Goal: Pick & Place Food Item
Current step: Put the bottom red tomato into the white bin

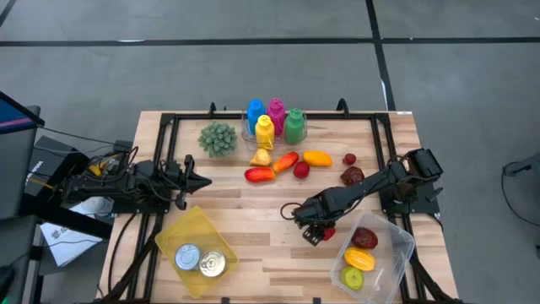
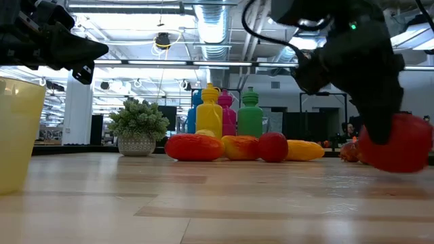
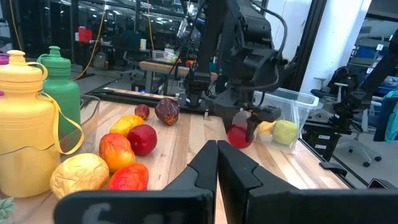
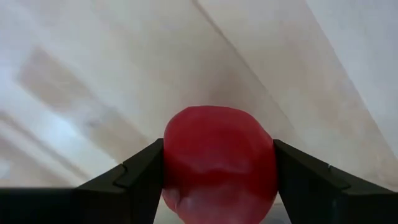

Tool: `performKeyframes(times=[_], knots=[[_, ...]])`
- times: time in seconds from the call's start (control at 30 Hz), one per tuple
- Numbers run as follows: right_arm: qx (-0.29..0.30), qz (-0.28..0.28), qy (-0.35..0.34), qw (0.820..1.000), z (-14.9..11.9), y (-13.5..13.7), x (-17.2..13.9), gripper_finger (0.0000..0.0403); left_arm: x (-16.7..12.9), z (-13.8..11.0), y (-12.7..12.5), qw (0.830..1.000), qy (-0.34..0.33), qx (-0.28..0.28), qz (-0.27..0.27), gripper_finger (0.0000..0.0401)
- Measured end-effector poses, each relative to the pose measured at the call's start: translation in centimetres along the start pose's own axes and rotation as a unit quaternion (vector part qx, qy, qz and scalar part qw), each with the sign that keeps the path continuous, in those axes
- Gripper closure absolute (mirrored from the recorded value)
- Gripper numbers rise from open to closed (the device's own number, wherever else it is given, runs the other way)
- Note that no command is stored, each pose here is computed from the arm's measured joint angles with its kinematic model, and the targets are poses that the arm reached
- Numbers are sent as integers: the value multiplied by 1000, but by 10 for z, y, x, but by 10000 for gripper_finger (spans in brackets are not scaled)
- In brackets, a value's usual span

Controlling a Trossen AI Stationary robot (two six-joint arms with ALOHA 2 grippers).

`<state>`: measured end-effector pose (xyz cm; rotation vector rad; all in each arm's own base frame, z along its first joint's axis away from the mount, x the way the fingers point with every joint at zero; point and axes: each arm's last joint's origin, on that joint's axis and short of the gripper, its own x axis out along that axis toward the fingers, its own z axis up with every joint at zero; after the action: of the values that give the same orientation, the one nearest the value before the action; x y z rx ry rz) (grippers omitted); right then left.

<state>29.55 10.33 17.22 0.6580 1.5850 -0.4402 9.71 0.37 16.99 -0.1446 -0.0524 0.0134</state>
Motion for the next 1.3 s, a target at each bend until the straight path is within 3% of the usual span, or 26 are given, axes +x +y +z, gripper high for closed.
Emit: performKeyframes(times=[0.17,0.3,0.47,0.67,0.77,0.83,0.93,1.07,1.17,1.3], knots=[[-32,44,-26,998,6,17,-24,147,0,0,0,1000,0,0,0,401],[-82,138,-52,986,8,37,-63,147,0,0,0,1000,0,0,0,401],[-142,267,-120,946,-5,51,-125,147,0,0,0,1000,0,0,0,401],[-157,409,-165,883,-35,49,-186,147,0,0,0,1000,0,0,0,401],[-170,441,-185,862,-53,45,-203,147,0,0,0,1000,0,0,0,401],[-166,449,-191,857,-63,42,-210,147,0,0,0,1000,0,0,0,401],[-148,453,-180,861,-76,39,-214,147,0,0,0,1000,0,0,0,401],[-106,411,-107,899,-102,32,-205,147,0,0,0,1000,0,0,0,401],[-71,334,-47,939,-127,24,-191,147,0,0,0,1000,0,0,0,401],[0,177,6,984,-156,3,-170,147,0,0,0,1000,0,0,0,401]])
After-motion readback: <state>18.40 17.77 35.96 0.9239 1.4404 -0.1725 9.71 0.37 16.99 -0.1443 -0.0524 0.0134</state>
